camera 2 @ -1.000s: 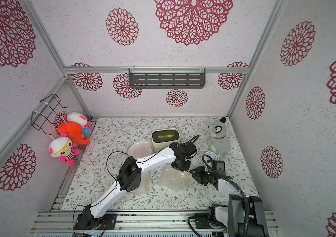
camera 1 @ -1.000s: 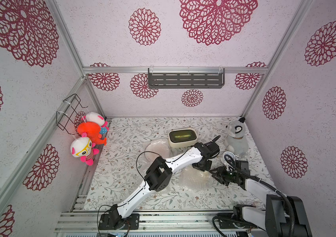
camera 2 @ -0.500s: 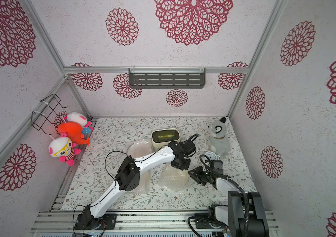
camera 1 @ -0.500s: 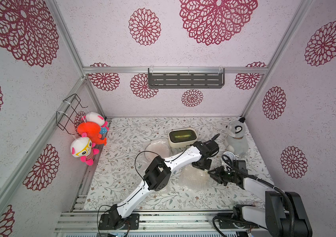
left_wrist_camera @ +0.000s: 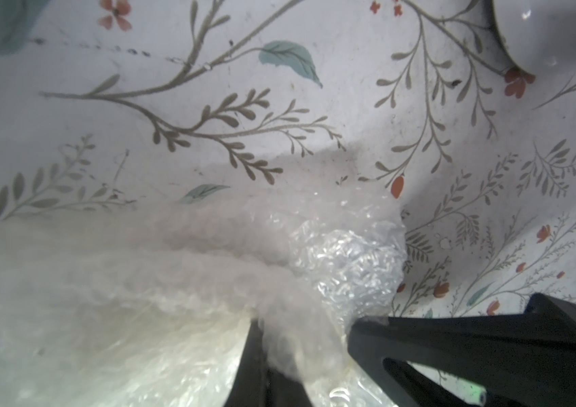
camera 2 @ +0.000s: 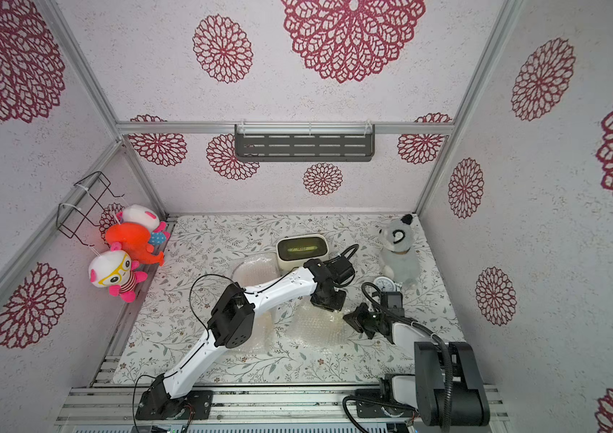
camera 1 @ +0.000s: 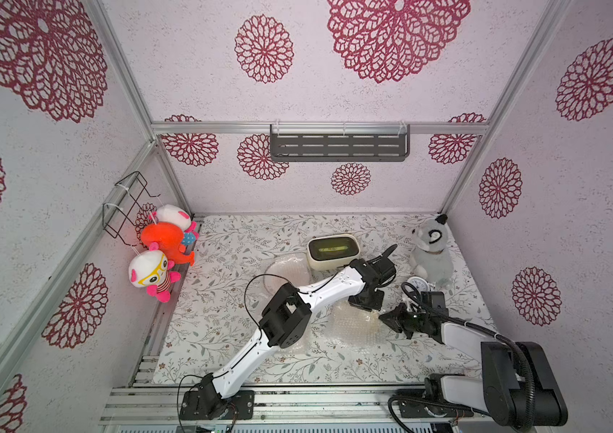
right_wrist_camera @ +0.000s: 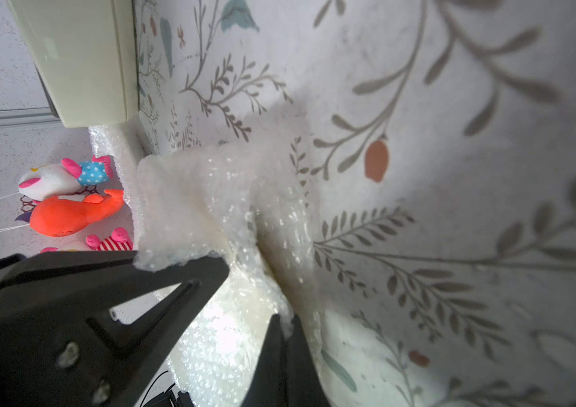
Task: Unpack dinner plates from bubble wrap
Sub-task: Unwrap the bubble wrap at the center of the board.
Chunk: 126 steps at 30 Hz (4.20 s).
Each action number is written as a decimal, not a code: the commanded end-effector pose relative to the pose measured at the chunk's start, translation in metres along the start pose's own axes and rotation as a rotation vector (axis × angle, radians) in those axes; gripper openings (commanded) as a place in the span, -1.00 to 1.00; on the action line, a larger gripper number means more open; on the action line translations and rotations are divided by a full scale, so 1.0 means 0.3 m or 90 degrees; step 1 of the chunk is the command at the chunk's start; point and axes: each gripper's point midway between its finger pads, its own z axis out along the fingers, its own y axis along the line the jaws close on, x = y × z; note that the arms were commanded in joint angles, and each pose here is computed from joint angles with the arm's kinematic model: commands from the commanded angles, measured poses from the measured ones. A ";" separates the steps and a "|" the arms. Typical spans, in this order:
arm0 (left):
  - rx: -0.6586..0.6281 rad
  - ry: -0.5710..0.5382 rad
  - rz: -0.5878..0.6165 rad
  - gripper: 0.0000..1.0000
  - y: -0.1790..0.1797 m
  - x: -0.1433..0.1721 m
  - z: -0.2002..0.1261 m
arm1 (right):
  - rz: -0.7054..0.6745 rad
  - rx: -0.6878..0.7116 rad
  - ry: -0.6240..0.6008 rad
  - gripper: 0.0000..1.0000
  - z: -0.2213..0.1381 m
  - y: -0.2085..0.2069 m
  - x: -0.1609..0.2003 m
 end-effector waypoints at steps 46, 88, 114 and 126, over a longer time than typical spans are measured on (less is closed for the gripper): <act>0.156 -0.090 -0.064 -1.00 0.012 -0.087 -0.287 | -0.023 0.053 -0.027 -1.00 0.000 -0.046 -0.023; 0.240 -0.114 -0.074 -1.00 0.058 -0.075 -0.441 | -0.053 0.043 -0.071 -0.46 -0.060 0.021 -0.054; 0.327 -0.168 -0.154 -0.59 0.236 -0.077 -0.558 | -0.117 0.001 -0.065 -0.30 -0.129 0.267 -0.022; 0.314 -0.180 -0.181 -0.11 0.342 -0.066 -0.583 | -0.156 -0.006 -0.028 -0.31 -0.012 0.366 -0.005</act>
